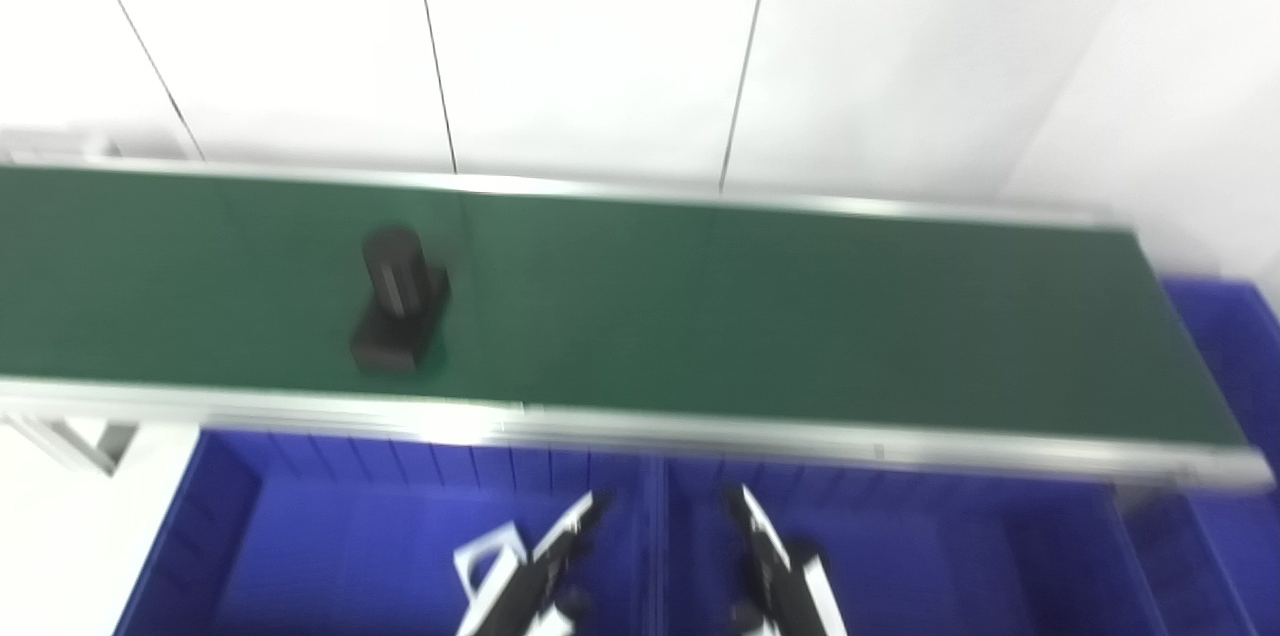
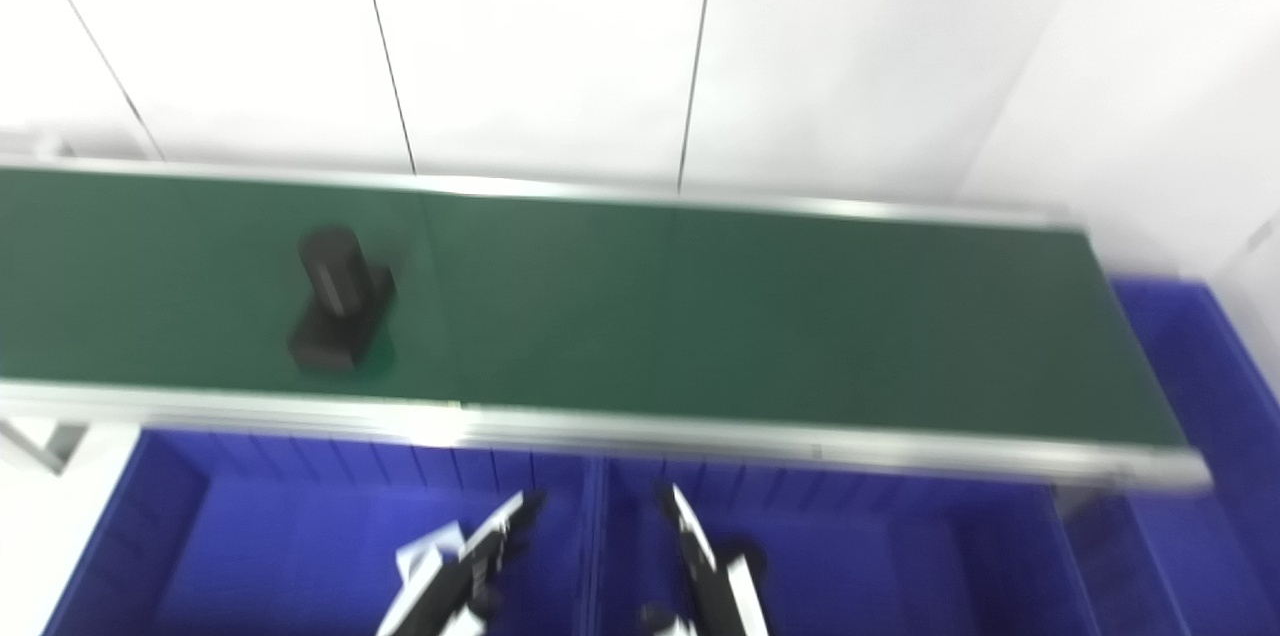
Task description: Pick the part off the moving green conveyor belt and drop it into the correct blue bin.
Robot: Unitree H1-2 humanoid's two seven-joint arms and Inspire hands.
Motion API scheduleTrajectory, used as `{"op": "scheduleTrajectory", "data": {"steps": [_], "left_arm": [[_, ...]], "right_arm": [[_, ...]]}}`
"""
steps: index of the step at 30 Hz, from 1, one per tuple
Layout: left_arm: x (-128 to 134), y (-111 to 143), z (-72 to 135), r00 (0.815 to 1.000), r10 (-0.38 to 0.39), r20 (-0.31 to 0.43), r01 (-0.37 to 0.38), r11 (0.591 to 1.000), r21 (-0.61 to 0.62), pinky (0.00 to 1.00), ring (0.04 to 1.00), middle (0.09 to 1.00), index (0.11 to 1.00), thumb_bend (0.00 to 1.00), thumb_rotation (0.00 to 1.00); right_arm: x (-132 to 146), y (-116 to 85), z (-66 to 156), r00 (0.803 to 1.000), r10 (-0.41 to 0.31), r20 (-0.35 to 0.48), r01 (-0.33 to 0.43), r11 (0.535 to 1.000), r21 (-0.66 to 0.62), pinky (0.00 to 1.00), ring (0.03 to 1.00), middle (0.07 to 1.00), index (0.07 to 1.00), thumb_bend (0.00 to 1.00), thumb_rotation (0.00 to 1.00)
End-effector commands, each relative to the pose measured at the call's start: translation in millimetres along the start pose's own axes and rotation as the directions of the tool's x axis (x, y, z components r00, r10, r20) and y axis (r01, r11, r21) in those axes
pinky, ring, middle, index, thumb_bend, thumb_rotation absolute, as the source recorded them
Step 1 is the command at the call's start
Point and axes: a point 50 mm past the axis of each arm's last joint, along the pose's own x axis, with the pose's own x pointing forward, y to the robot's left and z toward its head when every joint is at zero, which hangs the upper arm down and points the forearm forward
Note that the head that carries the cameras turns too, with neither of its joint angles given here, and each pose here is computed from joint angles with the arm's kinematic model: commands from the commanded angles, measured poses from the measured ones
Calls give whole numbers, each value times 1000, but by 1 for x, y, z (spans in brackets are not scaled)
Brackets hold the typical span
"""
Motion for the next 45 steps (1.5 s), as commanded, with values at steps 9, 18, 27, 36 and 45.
{"op": "scheduleTrajectory", "data": {"steps": [9,18,27,36,45], "left_arm": [[11,-2,8,998,22,65,-23,1000,18,897,947,953,913,889,977],[15,-2,8,998,13,64,-13,1000,5,898,948,952,909,910,964],[16,-1,7,998,7,58,-7,1000,-1,898,950,955,909,901,955],[20,-2,5,999,0,51,0,1000,-7,905,956,964,919,899,947],[23,-4,5,999,5,54,-4,1000,-4,907,958,963,915,900,951]], "right_arm": [[6,-4,7,998,-10,59,10,1000,17,988,963,961,956,963,1000],[4,-7,25,992,-7,129,5,1000,14,964,950,950,943,984,1000],[4,-8,85,939,4,345,-22,999,48,930,940,932,937,1000,1000],[47,-28,137,846,-8,533,-23,998,52,925,931,936,965,1000,877],[105,-55,154,817,-38,576,10,999,52,863,894,917,961,1000,720]]}}
